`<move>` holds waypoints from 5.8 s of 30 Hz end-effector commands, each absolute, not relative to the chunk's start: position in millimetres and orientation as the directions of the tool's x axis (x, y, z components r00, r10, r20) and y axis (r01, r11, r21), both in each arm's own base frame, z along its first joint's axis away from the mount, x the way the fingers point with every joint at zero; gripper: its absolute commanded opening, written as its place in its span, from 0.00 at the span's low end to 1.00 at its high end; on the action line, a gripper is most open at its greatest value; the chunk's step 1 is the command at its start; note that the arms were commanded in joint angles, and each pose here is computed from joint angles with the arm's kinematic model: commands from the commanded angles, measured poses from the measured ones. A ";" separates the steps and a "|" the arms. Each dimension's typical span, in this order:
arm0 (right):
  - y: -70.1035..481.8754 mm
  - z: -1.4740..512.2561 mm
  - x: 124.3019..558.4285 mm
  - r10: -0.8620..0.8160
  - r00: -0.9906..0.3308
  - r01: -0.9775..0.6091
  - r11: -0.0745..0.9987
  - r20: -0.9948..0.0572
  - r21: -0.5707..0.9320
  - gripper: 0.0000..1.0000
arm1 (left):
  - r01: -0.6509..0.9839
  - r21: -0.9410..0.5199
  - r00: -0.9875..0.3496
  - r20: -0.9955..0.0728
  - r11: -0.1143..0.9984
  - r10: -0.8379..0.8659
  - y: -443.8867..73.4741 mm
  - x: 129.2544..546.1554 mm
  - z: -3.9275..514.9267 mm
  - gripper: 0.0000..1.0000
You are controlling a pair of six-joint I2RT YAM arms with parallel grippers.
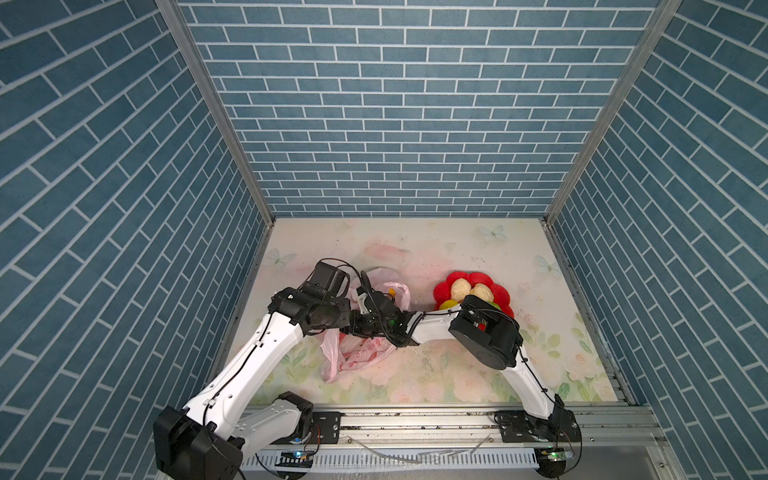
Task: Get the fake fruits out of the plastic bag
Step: 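Reach deeper into the bag with the right gripper while left holds the edge, then grasp the orange fruit inside the pink bag with the right gripper, then lift the orange fruit out of the bag and carry it over the red plate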
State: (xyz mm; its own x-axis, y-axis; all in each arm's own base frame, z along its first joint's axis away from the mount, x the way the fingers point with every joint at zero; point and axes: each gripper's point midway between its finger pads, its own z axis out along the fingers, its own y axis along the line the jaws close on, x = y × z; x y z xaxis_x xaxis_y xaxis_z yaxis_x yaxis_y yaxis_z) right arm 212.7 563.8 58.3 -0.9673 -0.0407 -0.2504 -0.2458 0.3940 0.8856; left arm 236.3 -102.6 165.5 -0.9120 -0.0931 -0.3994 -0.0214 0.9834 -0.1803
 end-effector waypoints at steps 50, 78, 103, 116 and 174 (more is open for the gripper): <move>595.7 60.6 219.7 -0.022 -0.992 -0.129 0.284 -0.128 0.950 0.64 | 0.030 -0.235 -0.882 -0.464 0.972 -0.085 -120.4 256.2 184.5 0.15; 574.4 51.8 232.6 0.058 -0.992 -0.093 0.289 -0.115 0.953 0.08 | 0.040 -0.076 -0.896 -0.445 0.996 0.002 -85.5 224.3 190.6 0.15; 549.5 72.0 227.6 0.078 -0.975 -0.166 0.355 -0.206 0.920 0.01 | -0.026 -0.006 -0.859 -0.511 1.000 -0.026 -71.8 242.2 198.5 0.15; 542.7 95.8 222.3 0.064 -0.959 -0.229 0.392 -0.274 0.891 0.00 | -0.048 -0.034 -0.824 -0.564 0.998 -0.059 -69.7 243.4 208.0 0.15; 392.7 175.6 206.3 -0.142 -0.865 -0.400 0.775 -0.482 0.490 0.00 | -0.025 -0.184 -0.758 -0.638 0.983 -0.139 -76.7 268.3 185.2 0.16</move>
